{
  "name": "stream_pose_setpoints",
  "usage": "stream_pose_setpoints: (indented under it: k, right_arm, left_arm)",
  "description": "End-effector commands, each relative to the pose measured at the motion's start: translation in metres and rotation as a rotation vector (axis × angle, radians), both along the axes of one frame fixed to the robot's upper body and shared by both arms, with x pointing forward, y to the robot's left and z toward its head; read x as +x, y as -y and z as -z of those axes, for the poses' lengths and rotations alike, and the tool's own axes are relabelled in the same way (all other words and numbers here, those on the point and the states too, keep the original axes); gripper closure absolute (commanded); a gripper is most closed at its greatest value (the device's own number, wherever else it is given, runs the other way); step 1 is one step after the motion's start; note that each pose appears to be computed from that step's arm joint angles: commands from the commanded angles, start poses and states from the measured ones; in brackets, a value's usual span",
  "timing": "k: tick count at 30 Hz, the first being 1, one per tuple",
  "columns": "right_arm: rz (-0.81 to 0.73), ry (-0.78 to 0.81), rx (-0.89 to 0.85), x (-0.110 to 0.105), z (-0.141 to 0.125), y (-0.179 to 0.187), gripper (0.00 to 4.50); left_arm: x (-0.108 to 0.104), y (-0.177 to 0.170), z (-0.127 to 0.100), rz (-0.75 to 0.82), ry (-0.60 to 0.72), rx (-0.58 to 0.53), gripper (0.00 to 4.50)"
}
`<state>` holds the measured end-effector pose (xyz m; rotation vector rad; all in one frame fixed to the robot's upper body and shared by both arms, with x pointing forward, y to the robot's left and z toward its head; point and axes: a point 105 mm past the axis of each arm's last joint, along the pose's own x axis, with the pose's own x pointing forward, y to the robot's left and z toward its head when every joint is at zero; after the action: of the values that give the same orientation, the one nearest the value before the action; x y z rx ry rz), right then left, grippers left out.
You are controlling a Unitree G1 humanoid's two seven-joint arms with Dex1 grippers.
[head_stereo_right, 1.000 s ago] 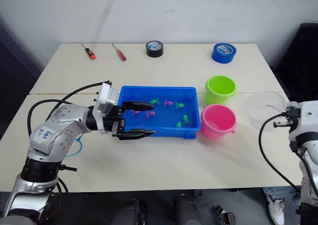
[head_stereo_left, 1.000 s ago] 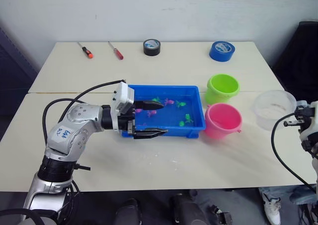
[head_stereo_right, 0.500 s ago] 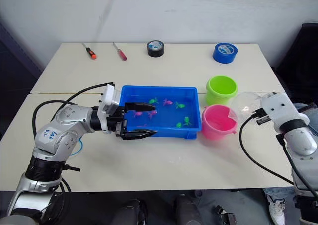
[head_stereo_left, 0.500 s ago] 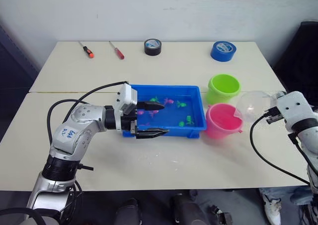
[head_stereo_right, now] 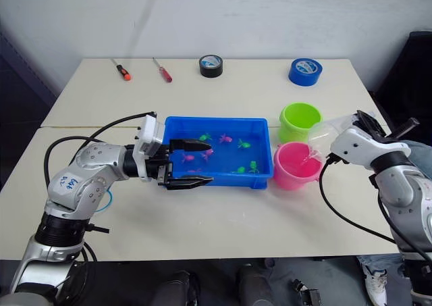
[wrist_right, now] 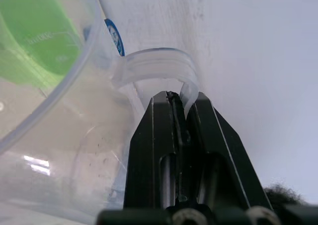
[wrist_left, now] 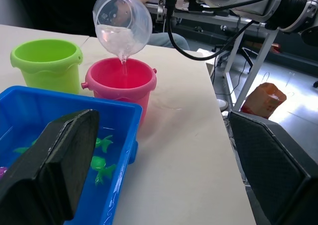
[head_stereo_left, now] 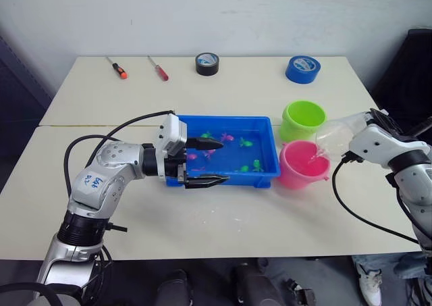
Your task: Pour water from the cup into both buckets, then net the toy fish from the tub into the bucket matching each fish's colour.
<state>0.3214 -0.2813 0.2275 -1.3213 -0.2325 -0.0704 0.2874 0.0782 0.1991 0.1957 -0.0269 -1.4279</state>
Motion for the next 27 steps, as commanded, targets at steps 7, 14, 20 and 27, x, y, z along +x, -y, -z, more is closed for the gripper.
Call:
stream_pose_setpoints:
  k: [7,14,20,27]
  right_arm:
    - [-0.043,0.093,-0.140,-0.003,-0.022,-0.013,4.44]
    - [0.005,0.057,0.053,0.000,-0.014,0.003,4.44]
    - [0.084,0.031,0.385,0.002,-0.007,0.031,4.44]
    - [0.100,-0.010,0.804,0.016,-0.005,0.047,4.44]
  left_arm:
    - [0.000,0.002,-0.009,0.004,0.045,-0.011,0.00]
    - [0.002,0.001,-0.010,-0.007,0.044,-0.019,0.00]
    - [0.011,-0.001,-0.016,-0.041,0.034,-0.057,0.00]
    - [0.029,0.004,-0.020,-0.113,0.027,-0.092,0.00]
